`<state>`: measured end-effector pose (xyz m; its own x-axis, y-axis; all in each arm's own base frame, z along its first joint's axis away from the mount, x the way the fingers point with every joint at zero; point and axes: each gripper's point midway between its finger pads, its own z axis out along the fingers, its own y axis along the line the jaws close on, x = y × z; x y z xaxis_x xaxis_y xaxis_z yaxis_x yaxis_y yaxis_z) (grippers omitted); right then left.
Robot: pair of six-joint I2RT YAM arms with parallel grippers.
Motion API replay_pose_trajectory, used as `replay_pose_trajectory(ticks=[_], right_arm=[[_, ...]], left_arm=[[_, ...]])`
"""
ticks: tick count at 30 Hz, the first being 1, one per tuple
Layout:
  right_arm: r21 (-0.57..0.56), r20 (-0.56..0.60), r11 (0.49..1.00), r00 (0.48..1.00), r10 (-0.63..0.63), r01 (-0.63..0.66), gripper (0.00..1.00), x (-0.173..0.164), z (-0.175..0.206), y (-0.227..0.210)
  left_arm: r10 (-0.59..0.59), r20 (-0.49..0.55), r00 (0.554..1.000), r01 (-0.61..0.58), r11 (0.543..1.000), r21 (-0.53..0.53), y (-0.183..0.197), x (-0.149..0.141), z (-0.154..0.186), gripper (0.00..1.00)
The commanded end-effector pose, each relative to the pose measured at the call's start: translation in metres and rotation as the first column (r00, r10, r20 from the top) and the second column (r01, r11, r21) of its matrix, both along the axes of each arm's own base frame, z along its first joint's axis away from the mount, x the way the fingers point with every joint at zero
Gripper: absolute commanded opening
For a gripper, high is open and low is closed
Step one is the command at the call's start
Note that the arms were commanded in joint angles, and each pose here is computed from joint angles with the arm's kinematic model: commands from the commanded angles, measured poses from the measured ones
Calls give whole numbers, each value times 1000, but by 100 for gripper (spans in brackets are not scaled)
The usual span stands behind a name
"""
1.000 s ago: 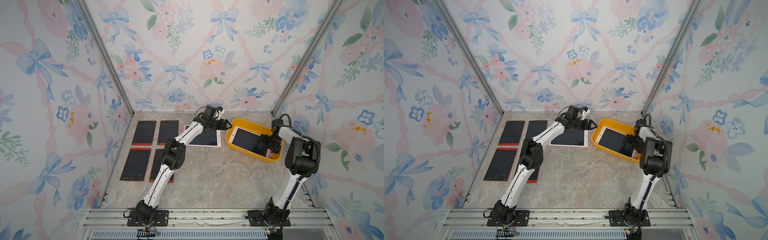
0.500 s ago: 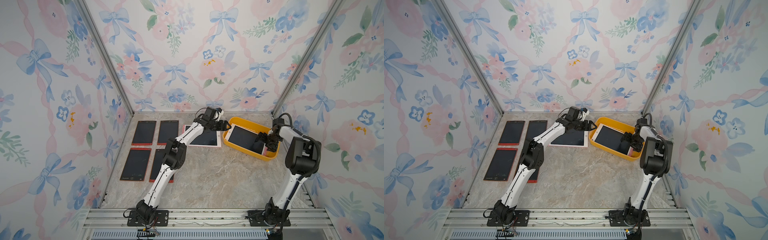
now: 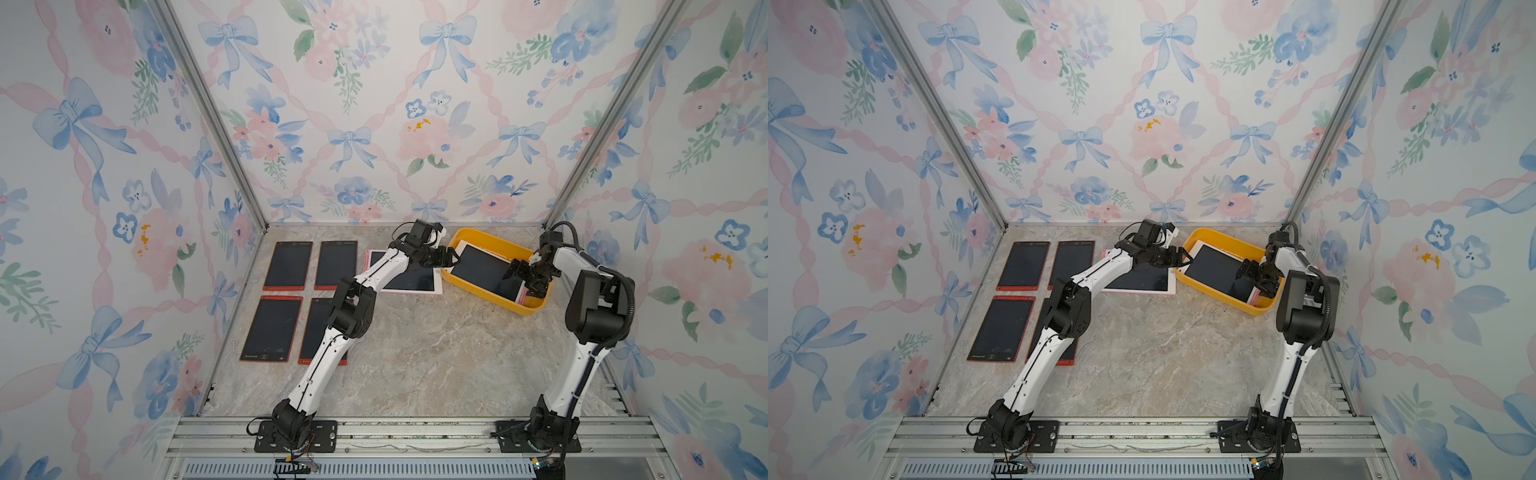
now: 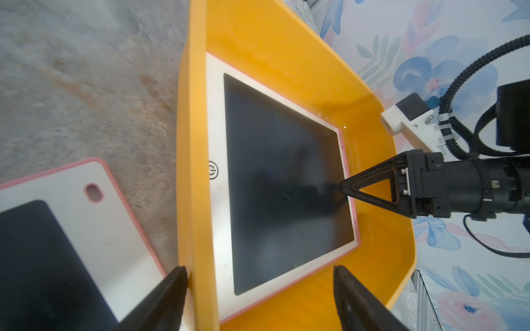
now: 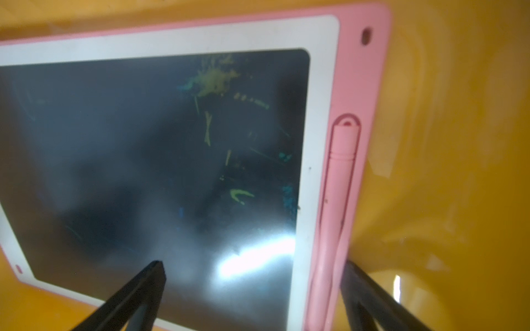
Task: Take out the writing tablet from the storage box
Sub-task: Pick up the writing tablet from the storage box.
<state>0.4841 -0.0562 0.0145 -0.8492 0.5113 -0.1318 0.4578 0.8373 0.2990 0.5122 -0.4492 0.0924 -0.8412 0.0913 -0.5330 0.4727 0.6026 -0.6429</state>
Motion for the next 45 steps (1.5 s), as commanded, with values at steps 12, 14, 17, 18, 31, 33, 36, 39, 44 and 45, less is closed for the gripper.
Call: replay_pose_trajectory(ticks=[12, 14, 17, 18, 31, 33, 36, 39, 44, 45], right_arm=[[222, 49, 972, 996, 73, -82, 97, 20, -24, 66], [223, 50, 971, 996, 77, -86, 97, 20, -24, 69], [219, 52, 973, 996, 69, -79, 97, 21, -26, 67], [214, 53, 974, 996, 66, -76, 97, 21, -25, 66], [136, 54, 988, 996, 68, -74, 97, 29, -26, 59], [102, 32, 990, 995, 95, -98, 97, 29, -27, 58], [69, 10, 990, 993, 120, -121, 97, 30, -29, 57], [56, 6, 990, 992, 129, -129, 97, 32, -31, 58], [52, 10, 988, 989, 144, -145, 97, 35, -32, 61], [49, 11, 988, 990, 144, -144, 97, 36, -32, 61]], left_arm=[[-50, -14, 999, 50, 999, -12, -13, -13, -6, 82], [-57, -13, 998, 57, 998, -19, -14, -14, -4, 84], [-69, -8, 998, 69, 997, -29, -14, -15, 2, 86], [-74, -2, 997, 74, 997, -33, -15, -15, 5, 87], [43, 64, 997, -42, 999, -19, 26, 24, 32, 98], [54, 69, 996, -52, 998, -26, 32, 31, 35, 98], [81, 81, 993, -79, 997, -26, 44, 41, 39, 98], [86, 91, 992, -82, 996, -42, 51, 47, 47, 98], [44, 98, 994, -35, 995, -97, 43, 45, 63, 94], [39, 96, 995, -29, 994, -103, 42, 45, 64, 93]])
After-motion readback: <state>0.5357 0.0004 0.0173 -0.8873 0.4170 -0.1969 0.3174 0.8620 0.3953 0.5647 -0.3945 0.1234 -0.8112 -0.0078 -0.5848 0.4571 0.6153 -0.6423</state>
